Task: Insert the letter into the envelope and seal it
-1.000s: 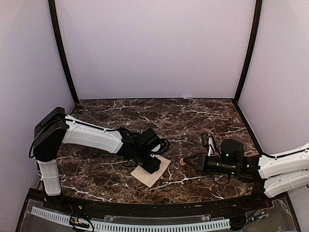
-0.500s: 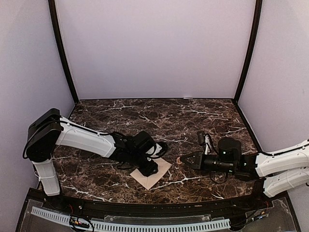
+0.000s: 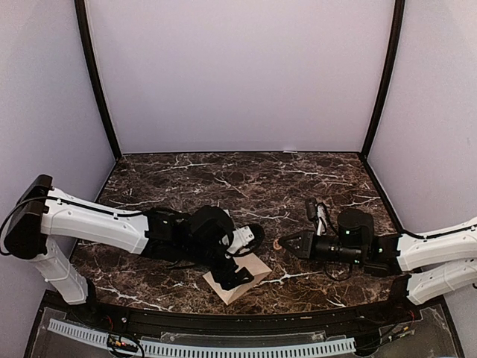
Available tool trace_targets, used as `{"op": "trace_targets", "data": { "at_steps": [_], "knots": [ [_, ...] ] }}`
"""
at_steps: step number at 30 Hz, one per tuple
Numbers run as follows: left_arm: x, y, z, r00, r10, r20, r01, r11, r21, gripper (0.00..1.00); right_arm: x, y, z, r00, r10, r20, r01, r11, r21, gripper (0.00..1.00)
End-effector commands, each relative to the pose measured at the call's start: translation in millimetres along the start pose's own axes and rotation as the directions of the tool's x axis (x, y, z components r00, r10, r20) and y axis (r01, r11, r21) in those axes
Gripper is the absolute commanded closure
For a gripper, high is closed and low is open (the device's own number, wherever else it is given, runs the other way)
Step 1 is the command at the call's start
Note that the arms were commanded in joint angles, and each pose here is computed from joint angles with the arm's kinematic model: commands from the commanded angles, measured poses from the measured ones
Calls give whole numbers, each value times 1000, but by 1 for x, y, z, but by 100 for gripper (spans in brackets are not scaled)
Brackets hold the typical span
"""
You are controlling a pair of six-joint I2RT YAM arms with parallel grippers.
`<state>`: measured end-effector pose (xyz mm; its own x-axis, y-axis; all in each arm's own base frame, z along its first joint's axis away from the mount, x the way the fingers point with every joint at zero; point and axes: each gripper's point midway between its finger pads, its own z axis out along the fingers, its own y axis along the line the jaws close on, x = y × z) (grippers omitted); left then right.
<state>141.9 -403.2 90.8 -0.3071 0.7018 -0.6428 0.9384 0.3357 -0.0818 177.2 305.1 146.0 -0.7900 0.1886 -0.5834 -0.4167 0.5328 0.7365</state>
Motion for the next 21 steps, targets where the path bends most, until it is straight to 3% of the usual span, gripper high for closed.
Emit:
{"op": "trace_targets", "data": {
  "at_steps": [1,9,21],
  "knots": [
    [19,19,-11,994,-99,-44,91,983,-160,6,-15,17,-1,999,-27,42,28,999,-37,100],
    [51,16,-13,980,-185,-72,164,959,-229,1,-16,19,-2,998,-29,48,32,998,-51,100],
    [76,7,0,979,-131,-155,88,962,-258,1,-15,18,-3,999,-22,50,24,998,-53,100]
  ]
}}
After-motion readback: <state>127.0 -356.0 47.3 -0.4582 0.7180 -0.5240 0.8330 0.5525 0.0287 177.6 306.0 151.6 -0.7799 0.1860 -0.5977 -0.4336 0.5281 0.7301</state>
